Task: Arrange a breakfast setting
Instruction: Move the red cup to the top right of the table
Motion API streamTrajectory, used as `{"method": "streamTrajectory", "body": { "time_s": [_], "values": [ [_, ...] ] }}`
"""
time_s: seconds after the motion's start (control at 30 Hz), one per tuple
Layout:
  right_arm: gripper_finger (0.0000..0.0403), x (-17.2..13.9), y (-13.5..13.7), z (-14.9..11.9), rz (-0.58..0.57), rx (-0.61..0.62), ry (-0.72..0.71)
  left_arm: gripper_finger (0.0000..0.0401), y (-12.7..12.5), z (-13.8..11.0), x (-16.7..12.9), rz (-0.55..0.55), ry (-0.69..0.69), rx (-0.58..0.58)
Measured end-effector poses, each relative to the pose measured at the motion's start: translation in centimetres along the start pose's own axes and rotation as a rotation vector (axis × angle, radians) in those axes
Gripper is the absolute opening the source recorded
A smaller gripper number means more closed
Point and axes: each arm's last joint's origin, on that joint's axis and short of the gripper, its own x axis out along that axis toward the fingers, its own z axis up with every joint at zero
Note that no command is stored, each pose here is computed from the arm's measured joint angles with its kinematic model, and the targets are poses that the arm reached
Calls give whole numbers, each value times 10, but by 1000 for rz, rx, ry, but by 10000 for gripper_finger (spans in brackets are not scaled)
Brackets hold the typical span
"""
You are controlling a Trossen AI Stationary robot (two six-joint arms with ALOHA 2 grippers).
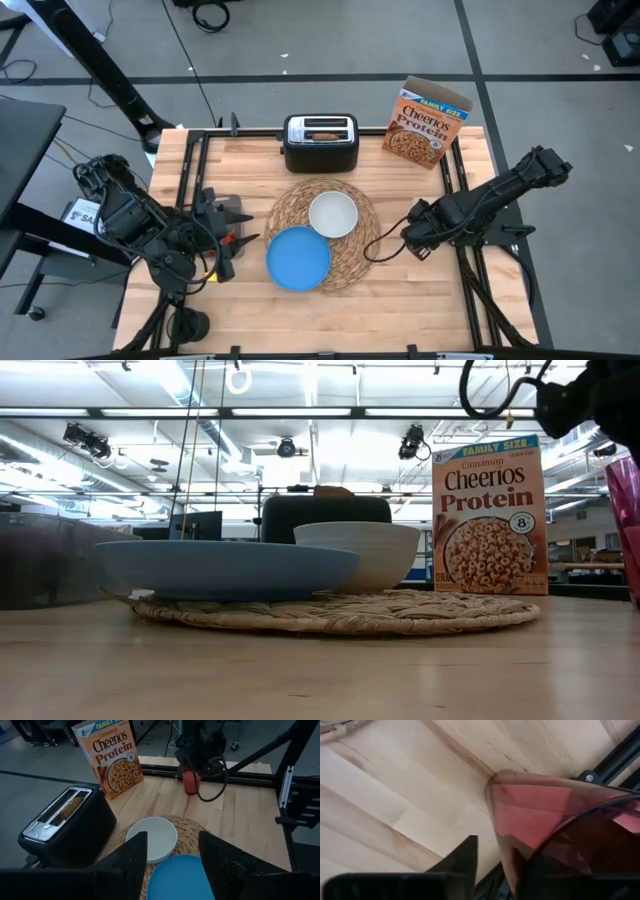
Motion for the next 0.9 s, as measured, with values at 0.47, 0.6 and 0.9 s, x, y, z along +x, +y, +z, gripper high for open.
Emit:
{"method": "streamTrajectory", "body": {
  "time_s": [0.47, 0.6, 0.9],
  "values": [
    [11, -44, -8, 15, 15, -212, -70, 182, 10, 5, 20, -83, 136, -5],
    [11, -67, -12, 40, 87, -382, -191, 182, 19, 10, 33, -92, 162, 19],
    [10, -58, -24, 119, -32, -851, -341, 182, 65, 25, 72, 44, 214, -36]
  ]
}}
